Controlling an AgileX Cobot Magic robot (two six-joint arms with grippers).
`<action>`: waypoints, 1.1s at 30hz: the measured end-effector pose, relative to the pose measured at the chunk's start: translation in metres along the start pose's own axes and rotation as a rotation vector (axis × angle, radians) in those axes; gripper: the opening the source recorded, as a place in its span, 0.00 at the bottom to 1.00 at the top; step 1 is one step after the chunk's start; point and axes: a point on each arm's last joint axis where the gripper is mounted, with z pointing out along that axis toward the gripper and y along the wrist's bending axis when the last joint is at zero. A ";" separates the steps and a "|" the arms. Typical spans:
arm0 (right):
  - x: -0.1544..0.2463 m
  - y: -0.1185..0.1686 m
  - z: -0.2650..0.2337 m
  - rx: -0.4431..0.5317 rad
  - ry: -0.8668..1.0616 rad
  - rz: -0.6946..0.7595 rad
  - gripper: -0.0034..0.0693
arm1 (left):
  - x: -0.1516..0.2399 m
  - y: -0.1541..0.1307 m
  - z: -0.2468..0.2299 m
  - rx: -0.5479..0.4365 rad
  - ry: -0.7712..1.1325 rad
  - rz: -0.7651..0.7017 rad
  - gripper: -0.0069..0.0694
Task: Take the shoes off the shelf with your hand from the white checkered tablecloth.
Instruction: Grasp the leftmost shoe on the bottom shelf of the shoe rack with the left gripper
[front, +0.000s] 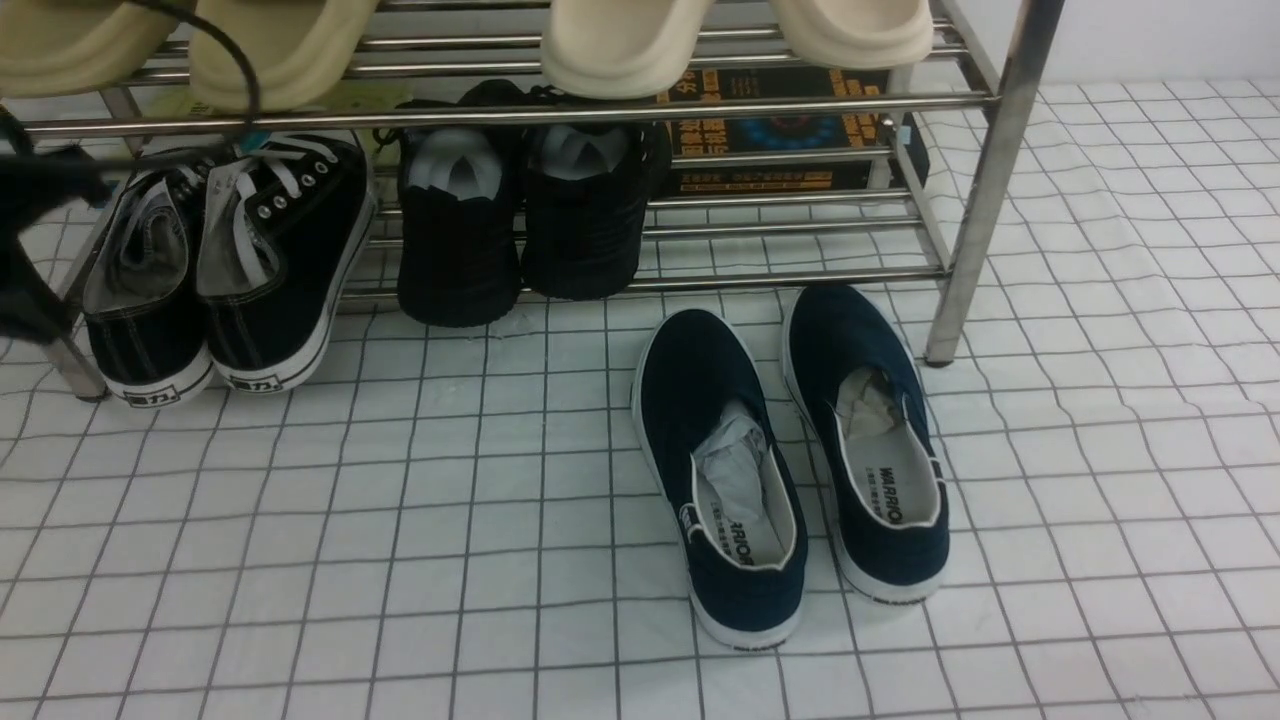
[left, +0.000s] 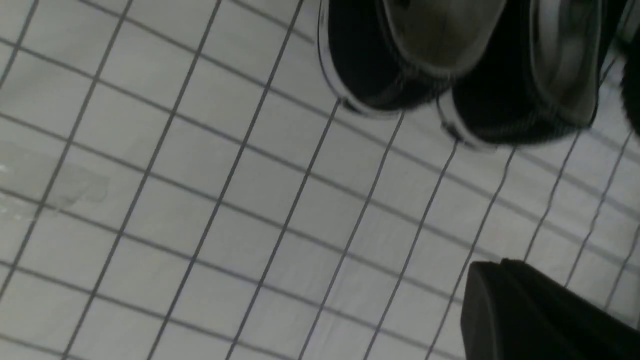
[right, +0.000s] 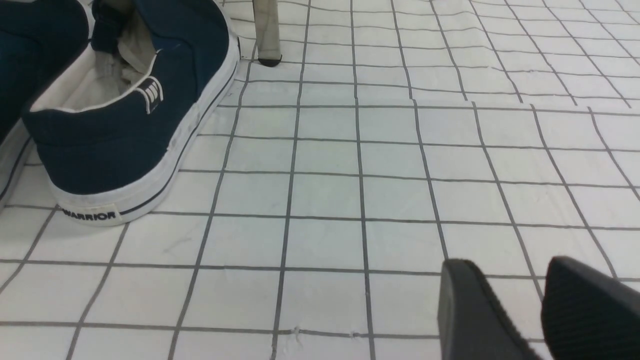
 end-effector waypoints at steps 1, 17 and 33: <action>0.000 0.000 0.000 0.000 0.000 0.000 0.38 | -0.006 0.003 0.001 0.019 -0.009 -0.029 0.11; 0.000 0.000 0.000 0.000 0.000 0.000 0.38 | -0.041 0.021 0.068 0.012 -0.056 -0.094 0.61; 0.000 0.000 0.000 0.000 0.000 0.000 0.38 | -0.045 0.031 0.119 -0.019 0.008 -0.070 0.15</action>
